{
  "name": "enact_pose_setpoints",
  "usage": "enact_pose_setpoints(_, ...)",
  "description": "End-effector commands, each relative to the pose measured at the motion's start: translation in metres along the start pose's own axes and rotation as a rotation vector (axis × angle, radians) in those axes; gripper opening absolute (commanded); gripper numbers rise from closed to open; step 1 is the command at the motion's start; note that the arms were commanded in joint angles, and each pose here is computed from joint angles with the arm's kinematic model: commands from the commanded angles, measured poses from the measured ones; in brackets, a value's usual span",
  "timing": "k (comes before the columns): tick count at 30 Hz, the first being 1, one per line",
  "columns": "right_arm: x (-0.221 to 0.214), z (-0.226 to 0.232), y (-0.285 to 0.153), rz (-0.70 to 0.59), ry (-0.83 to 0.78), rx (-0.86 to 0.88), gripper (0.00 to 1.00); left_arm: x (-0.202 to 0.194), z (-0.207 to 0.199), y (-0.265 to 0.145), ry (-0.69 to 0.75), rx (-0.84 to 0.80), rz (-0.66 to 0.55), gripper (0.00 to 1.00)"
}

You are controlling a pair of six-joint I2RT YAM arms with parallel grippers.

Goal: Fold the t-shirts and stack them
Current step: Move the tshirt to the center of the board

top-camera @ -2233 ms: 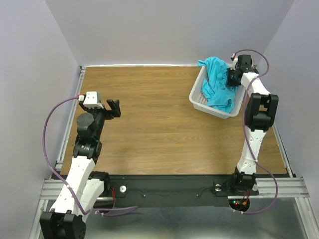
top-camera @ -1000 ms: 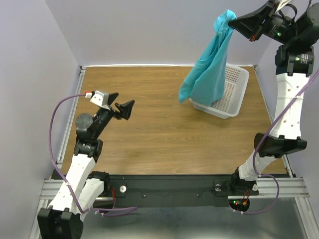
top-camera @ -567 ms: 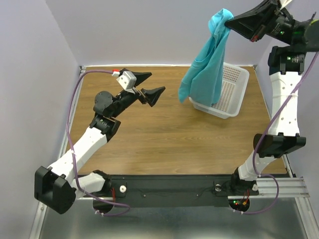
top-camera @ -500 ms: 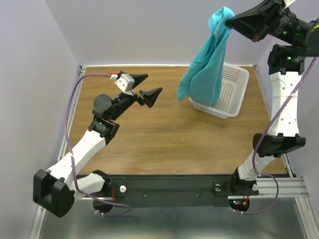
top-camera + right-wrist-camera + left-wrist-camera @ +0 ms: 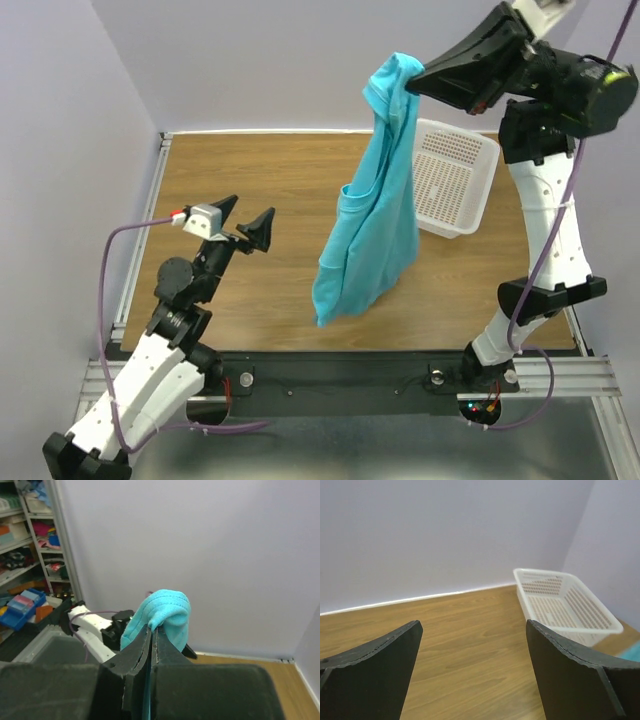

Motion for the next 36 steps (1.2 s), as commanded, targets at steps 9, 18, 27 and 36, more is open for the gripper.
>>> enact_pose_setpoints(9, -0.117, -0.104, 0.015, 0.124, 0.127, -0.207, 0.0, 0.042, 0.022, -0.04, 0.044, 0.216, -0.11, 0.97)
enact_pose_setpoints(18, -0.21, -0.121, 0.01, 0.426, 0.015, -0.441, 0.01, 0.045, 0.025, -0.049, 0.063, 0.235, -0.131, 0.98)
enact_pose_setpoints(27, -0.317, -0.073, -0.044, 0.699, 0.054, -0.405, 0.04, 0.038, 0.027, -0.047, 0.078, 0.236, -0.129, 0.98)
enact_pose_setpoints(36, -0.385, -0.052, -0.094, 0.977, 0.054, -0.506, 0.92, 0.024, 0.028, -0.043, 0.07, 0.224, -0.114, 0.98)
Point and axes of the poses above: each gripper's point midway between its finger pads, its own y axis out along the fingers, its own z axis along the line the jaws close on, x = y × z, the point moved 6 cm from there along -y, back along the fingers, and after that the axes turned 5 degrees about -y, right-handed, at the moved point
